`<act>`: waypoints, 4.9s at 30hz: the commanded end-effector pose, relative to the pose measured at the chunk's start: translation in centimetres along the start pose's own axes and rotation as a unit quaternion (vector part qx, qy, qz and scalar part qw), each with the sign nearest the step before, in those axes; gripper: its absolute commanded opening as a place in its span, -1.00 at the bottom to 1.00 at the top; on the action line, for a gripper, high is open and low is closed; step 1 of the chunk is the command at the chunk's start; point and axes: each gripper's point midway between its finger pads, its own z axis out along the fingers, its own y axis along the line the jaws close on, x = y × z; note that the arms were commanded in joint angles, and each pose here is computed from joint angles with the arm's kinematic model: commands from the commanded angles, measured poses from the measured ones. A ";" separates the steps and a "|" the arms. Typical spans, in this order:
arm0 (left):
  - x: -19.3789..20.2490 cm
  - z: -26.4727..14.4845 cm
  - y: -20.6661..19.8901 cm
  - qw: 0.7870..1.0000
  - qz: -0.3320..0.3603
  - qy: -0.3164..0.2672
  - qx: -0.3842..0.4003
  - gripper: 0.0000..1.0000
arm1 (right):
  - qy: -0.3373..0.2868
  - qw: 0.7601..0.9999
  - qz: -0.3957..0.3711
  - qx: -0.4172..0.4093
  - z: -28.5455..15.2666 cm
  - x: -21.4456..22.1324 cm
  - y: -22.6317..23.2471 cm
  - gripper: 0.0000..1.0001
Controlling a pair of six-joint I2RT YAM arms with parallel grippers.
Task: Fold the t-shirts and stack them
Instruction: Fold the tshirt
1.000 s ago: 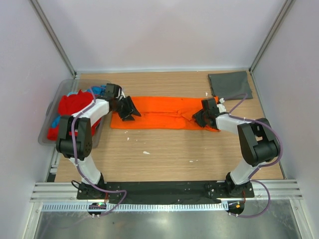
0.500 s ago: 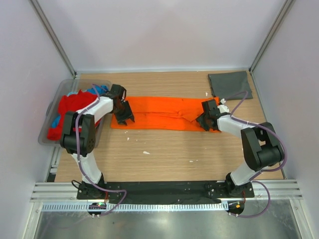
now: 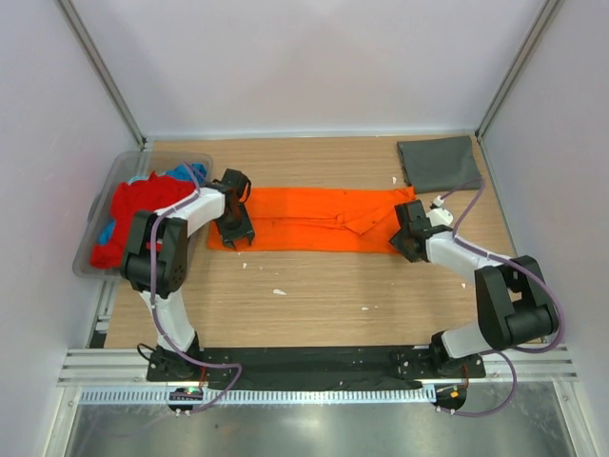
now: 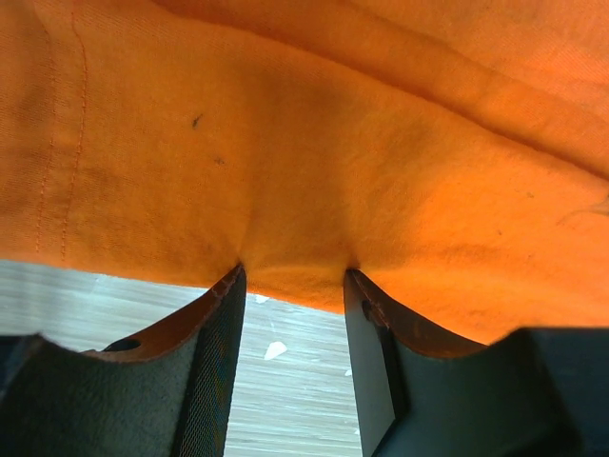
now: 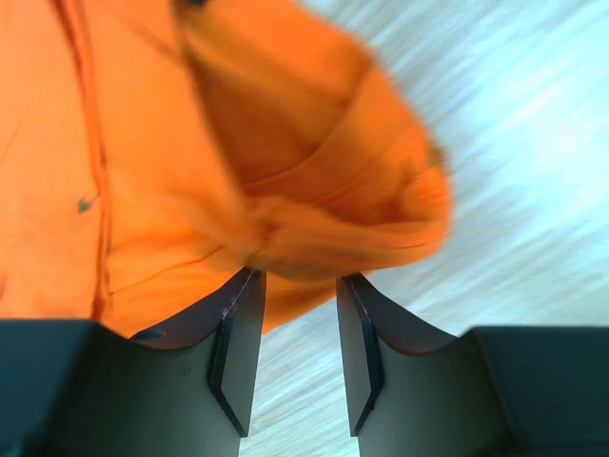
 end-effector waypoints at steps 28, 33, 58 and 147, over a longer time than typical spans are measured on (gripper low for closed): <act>-2.4 -9.2 -3.6 0.992 0.005 -0.076 0.102 0.02 | -0.061 0.997 0.047 -0.004 -5.5 -6.8 -1.2 -0.05; -2.8 -12.5 -5.4 0.978 0.044 -0.106 0.174 0.04 | -0.062 0.992 0.055 -0.093 -6.8 -5.7 4.8 0.00; -0.1 -12.2 -5.5 0.966 0.085 -0.093 0.227 0.05 | 0.017 0.982 0.141 -0.127 -0.7 0.5 13.2 0.07; -0.4 -12.5 -5.1 0.967 0.081 -0.106 0.218 0.04 | 0.130 0.966 0.225 -0.003 -1.7 2.6 15.5 -0.18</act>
